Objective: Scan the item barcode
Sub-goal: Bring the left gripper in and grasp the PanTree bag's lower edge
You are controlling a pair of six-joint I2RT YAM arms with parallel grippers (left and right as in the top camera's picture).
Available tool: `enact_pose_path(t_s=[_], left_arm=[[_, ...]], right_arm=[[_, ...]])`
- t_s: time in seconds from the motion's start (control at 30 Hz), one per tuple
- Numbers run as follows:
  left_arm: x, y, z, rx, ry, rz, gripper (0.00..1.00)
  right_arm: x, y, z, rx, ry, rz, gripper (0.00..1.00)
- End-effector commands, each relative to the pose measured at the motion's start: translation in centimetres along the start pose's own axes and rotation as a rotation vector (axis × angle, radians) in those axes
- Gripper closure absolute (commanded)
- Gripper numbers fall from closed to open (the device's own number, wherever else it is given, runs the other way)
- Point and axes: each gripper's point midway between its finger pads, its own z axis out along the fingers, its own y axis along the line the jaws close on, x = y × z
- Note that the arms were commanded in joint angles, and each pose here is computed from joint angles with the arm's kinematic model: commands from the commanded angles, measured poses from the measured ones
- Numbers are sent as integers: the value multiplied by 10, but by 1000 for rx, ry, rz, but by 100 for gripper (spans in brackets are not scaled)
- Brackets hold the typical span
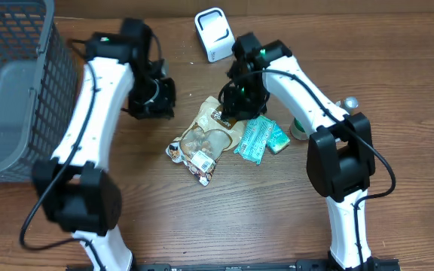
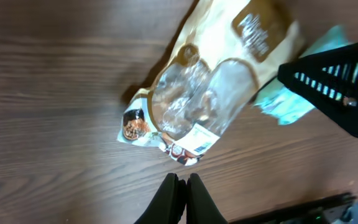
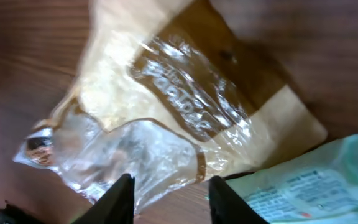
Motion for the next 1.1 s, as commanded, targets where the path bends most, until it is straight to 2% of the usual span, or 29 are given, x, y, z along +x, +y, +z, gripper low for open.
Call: enact_pose_path(t_s=[0.0, 0.1, 0.27, 0.37, 0.5, 0.57, 0.7, 0.8, 1.07], left_arm=[[2, 5, 14, -50, 40, -8, 96], [3, 7, 23, -61, 68, -9, 96], [3, 18, 26, -124, 73, -9, 96], [5, 21, 28, -138, 81, -11, 96], [13, 20, 34, -148, 114, -3, 96], [18, 19, 38, -154, 130, 2, 96], [30, 19, 52, -162, 175, 14, 96], [40, 20, 66, -173, 208, 34, 96], [51, 11, 111, -112, 217, 74, 96]], right_arm=[[12, -7, 15, 8, 36, 30, 70], [20, -29, 22, 98, 57, 50, 78], [26, -83, 6, 354, 52, 142, 75], [25, -86, 4, 335, 54, 148, 73], [21, -61, 3, 204, 73, 35, 69], [17, -45, -2, 125, 67, -10, 64], [3, -31, -8, 76, 15, -62, 38], [-7, -29, -7, 67, -23, -77, 26], [-22, -25, 3, 51, -86, -109, 23]])
